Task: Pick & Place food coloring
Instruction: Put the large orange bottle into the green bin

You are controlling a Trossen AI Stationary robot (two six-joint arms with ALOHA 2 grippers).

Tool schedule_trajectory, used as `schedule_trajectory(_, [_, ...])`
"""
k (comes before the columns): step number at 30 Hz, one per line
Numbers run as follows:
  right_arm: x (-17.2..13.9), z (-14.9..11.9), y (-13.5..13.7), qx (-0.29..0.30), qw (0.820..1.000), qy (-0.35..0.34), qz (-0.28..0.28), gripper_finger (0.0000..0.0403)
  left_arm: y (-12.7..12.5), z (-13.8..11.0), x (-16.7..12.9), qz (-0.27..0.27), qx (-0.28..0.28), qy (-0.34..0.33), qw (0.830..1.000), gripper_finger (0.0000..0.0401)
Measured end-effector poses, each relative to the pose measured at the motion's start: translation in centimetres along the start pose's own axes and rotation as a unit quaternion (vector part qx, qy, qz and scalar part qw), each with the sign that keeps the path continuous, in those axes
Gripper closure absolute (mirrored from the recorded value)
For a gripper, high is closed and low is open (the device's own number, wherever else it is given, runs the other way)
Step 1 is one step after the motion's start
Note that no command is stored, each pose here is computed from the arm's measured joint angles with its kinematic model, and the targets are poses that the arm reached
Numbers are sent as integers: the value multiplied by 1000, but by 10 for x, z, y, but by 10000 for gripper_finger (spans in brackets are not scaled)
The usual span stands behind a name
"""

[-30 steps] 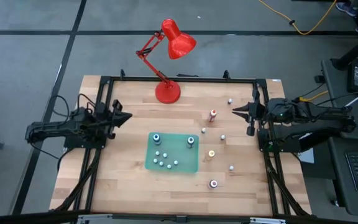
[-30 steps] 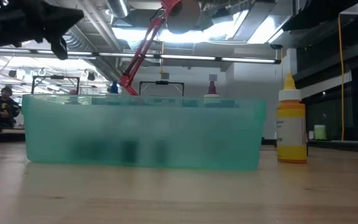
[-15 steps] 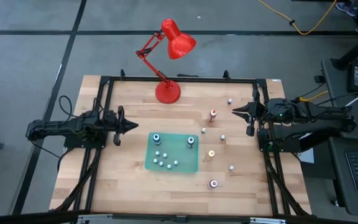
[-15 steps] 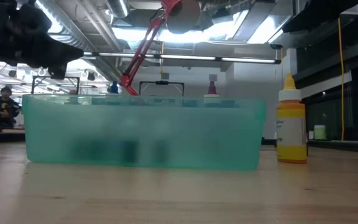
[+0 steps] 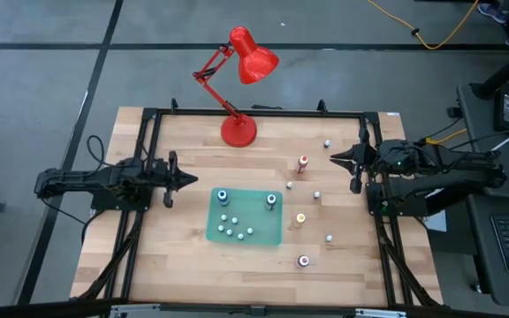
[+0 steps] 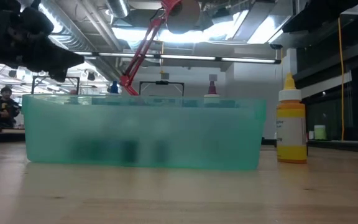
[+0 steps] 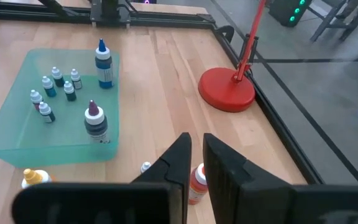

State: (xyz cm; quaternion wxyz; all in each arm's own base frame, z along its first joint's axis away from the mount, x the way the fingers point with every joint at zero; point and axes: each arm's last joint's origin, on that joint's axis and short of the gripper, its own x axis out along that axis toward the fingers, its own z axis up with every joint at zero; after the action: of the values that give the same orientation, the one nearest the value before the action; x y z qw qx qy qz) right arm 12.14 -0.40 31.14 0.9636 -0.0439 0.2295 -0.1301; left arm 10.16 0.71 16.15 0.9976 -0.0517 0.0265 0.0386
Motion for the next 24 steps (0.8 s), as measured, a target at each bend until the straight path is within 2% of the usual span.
schedule_trajectory(6, [0,1,0,3,1000,-4,5,357,0,-3,2,4,-61,20,998,395])
schedule_trajectory(9, [0,1,2,-13,1000,-7,26,357,0,-3,2,4,-72,20,997,397])
schedule_trajectory(14, [7,4,3,-26,999,-5,26,356,0,-3,2,4,-73,20,997,395])
schedule_trajectory(20, [30,-1,-3,-32,997,63,6,348,0,-3,2,4,-73,20,997,391])
schedule_trajectory(24, [48,-4,-10,-37,994,98,12,308,0,-3,2,4,-73,20,997,392])
